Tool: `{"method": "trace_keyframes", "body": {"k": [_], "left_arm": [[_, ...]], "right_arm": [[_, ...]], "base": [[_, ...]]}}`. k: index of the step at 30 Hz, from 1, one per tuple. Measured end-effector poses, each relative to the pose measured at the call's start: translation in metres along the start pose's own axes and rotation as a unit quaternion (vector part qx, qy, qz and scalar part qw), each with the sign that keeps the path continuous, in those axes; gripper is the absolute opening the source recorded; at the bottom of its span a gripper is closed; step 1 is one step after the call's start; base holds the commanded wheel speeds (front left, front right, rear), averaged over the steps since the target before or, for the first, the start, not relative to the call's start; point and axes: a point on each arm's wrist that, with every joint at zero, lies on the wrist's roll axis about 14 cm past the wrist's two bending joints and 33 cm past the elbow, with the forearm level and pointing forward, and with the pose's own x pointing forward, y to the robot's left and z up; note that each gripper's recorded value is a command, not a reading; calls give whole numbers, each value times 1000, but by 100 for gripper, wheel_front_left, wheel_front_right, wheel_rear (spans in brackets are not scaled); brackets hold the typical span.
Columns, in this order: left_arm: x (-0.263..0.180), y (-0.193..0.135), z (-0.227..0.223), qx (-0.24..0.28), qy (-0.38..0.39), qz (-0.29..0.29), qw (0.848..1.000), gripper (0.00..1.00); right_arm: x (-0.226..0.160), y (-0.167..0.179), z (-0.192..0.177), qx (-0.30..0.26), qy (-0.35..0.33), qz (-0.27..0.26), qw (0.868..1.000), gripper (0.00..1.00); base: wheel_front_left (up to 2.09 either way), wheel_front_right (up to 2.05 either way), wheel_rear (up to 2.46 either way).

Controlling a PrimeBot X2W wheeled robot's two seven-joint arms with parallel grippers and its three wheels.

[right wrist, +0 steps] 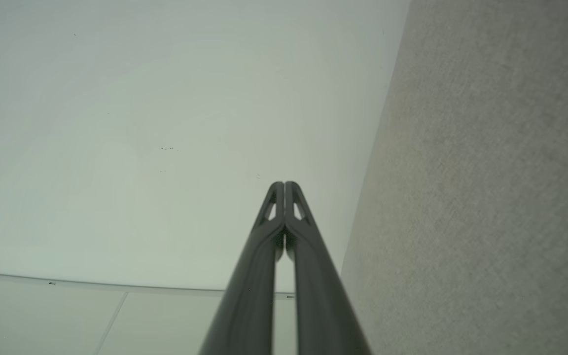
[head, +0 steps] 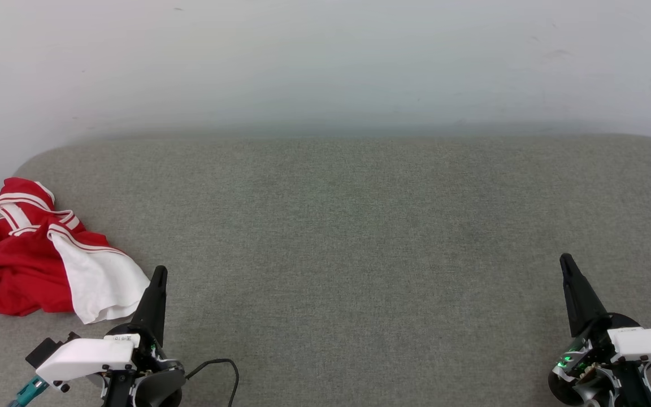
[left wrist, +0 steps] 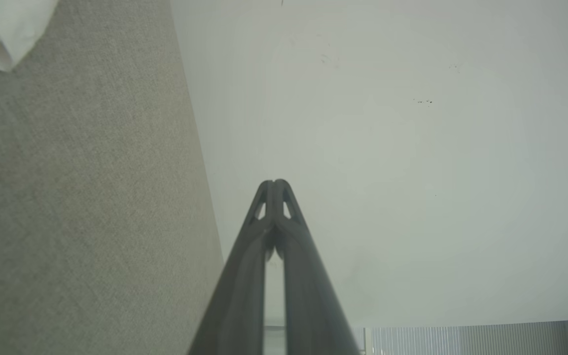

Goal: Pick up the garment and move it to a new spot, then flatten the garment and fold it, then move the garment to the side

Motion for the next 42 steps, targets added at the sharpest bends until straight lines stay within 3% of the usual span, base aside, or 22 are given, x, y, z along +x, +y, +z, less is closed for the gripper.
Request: {"method": "trace_keyframes", "body": {"k": [40,41,42], "left_arm": [[0,0,0,0,0,0,1000,0],[0,0,0,0,0,0,1000,100],[-1,2,0,0,0,3,1000,100]], "right_arm": [[0,0,0,0,0,0,1000,0],[0,0,0,0,0,0,1000,100],[-1,-2,0,0,0,-3,1000,100]], "base": [[0,0,0],[0,0,0],[0,0,0]]}}
